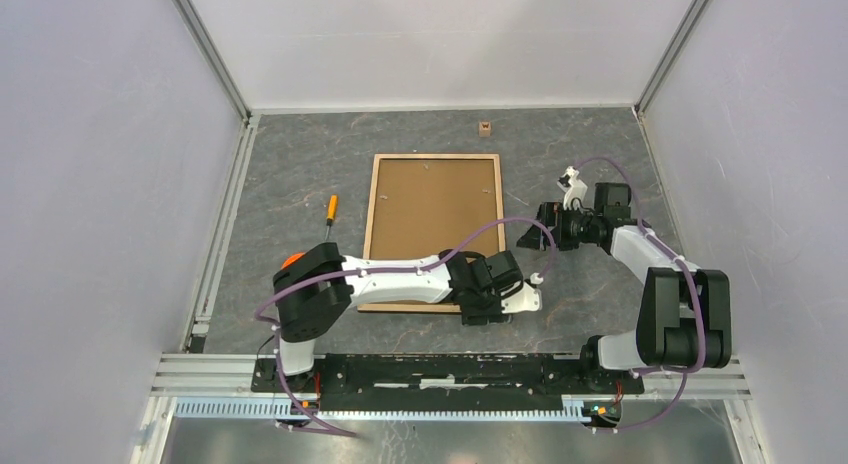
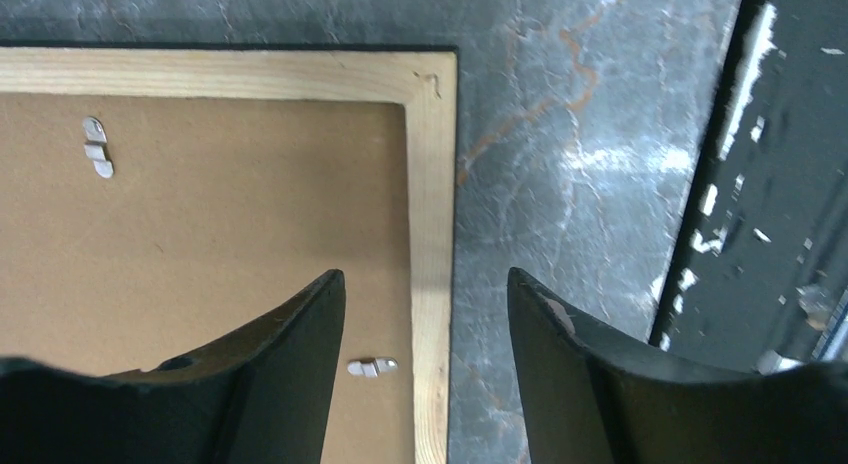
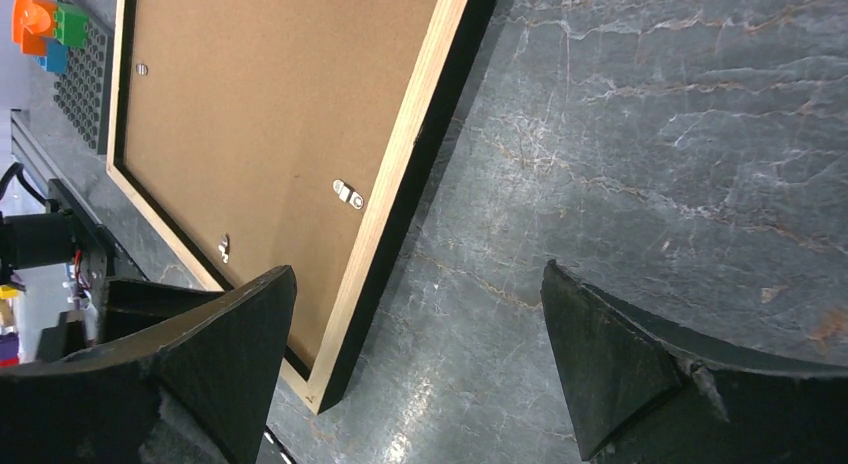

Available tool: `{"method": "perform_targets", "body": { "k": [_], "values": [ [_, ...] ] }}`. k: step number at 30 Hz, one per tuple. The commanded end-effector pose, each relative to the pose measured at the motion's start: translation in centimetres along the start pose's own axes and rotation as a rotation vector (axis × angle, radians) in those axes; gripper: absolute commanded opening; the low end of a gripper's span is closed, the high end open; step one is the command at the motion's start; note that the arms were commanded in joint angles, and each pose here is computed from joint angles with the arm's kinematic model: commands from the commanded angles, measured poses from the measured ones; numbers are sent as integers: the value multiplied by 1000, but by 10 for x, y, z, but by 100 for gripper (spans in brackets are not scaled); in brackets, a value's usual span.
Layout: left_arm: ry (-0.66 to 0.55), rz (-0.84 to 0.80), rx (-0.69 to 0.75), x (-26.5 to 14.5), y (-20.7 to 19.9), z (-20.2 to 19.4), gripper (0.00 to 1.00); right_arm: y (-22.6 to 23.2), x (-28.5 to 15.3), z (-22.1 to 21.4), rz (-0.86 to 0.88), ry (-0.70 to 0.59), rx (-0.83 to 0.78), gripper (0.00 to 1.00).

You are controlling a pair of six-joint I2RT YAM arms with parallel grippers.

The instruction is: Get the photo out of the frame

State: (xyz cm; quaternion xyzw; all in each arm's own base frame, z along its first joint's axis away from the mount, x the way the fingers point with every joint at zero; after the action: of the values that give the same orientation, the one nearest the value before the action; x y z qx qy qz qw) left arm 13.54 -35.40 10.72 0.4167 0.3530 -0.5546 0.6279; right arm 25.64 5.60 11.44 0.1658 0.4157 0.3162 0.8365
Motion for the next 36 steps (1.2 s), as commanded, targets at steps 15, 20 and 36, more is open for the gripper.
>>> {"method": "perform_targets", "body": {
  "k": [15, 20, 36],
  "values": [
    [-45, -89, -52, 5, -17, 13, 5, 5, 18, -23, 177, -11, 165, 96],
    [-229, -101, -89, -33, -10, 26, 2, 7, 21, -31, 212, -7, 219, 95],
    [-399, -208, -46, -70, -14, 31, 2, 21, 35, -2, 436, -135, 515, 95]
  ]
}}
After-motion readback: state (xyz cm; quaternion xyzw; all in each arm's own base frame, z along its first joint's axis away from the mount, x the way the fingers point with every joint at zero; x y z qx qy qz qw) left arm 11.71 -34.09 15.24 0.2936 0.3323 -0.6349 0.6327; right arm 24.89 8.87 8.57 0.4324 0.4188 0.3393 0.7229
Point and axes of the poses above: each gripper's point midway between its finger pads, its own x axis out along the fingers, its own y axis along the line the jaws close on, z = x × y, the point moved 7 cm from there along -x, back along the fingers, and after that the axes turned 3 degrees about -x, right-handed, at the moved point
